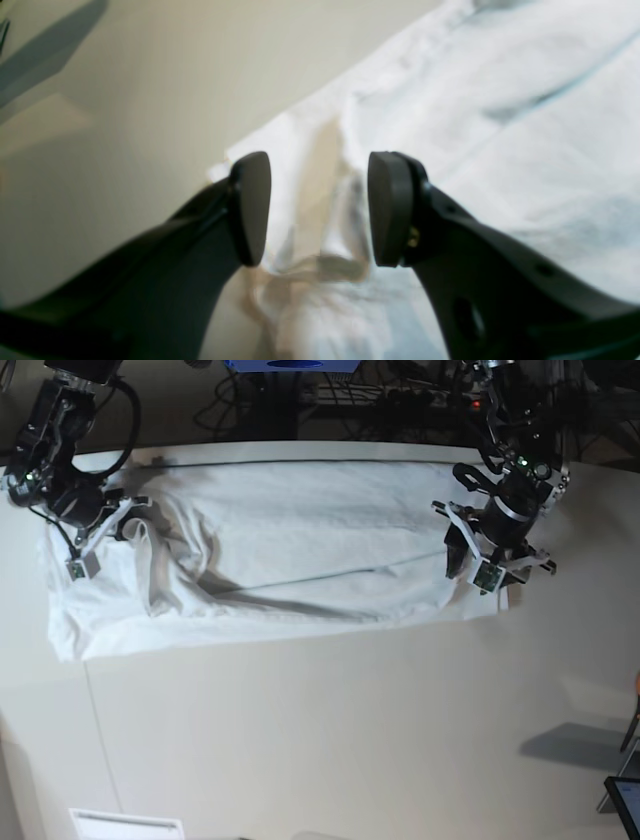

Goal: Fold the T-shirt properly
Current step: 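Lower the left gripper, pinch the shirt corner and pull it outward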

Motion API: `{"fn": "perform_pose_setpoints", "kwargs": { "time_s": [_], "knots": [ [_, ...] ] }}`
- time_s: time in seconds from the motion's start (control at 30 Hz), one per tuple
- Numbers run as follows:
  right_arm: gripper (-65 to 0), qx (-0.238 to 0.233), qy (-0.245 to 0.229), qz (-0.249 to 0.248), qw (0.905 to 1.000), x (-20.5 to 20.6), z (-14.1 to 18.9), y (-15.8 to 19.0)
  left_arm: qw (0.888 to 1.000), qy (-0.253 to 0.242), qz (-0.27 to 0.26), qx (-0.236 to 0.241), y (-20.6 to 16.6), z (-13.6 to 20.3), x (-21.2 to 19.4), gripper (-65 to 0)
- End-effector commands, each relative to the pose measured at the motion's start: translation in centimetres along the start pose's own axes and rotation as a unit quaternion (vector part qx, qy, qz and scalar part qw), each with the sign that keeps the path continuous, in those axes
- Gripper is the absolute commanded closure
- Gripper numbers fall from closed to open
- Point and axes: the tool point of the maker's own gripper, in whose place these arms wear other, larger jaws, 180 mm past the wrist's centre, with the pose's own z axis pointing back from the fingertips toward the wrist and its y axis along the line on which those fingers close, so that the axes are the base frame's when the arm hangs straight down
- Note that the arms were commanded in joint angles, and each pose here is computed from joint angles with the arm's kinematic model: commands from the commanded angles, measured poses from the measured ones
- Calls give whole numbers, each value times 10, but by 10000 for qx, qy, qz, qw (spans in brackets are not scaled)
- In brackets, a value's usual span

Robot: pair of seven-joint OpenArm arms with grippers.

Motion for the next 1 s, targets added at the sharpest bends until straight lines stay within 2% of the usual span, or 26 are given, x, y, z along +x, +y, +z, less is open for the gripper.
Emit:
{"fn": "perform_pose_setpoints", "kwargs": {
  "time_s": [0.0,0.27,0.3,0.43,0.47,0.77,0.97],
  "knots": [
    [0,-148,37,79,9999,1,4,-7,9998,-161,-102,70,5,5,9,-309],
    [0,-136,41,89,9999,0,4,-7,9999,36,-107,-17,-2,11,-7,-294],
    [0,-133,41,97,9999,0,4,-7,9999,57,-111,-26,-3,11,-8,-264],
    [0,-133,48,95,9999,0,4,-7,9998,95,-198,-23,0,13,-11,-52],
    [0,-133,48,95,9999,0,4,-7,9997,116,-225,-23,1,13,-12,-42],
    [0,-121,10,96,9999,2,4,-6,9963,309,-798,64,26,21,-20,-34],
    [0,-13,-38,-1,10000,2,-1,4,9890,438,-1403,156,52,27,-18,-34]
  ]
}}
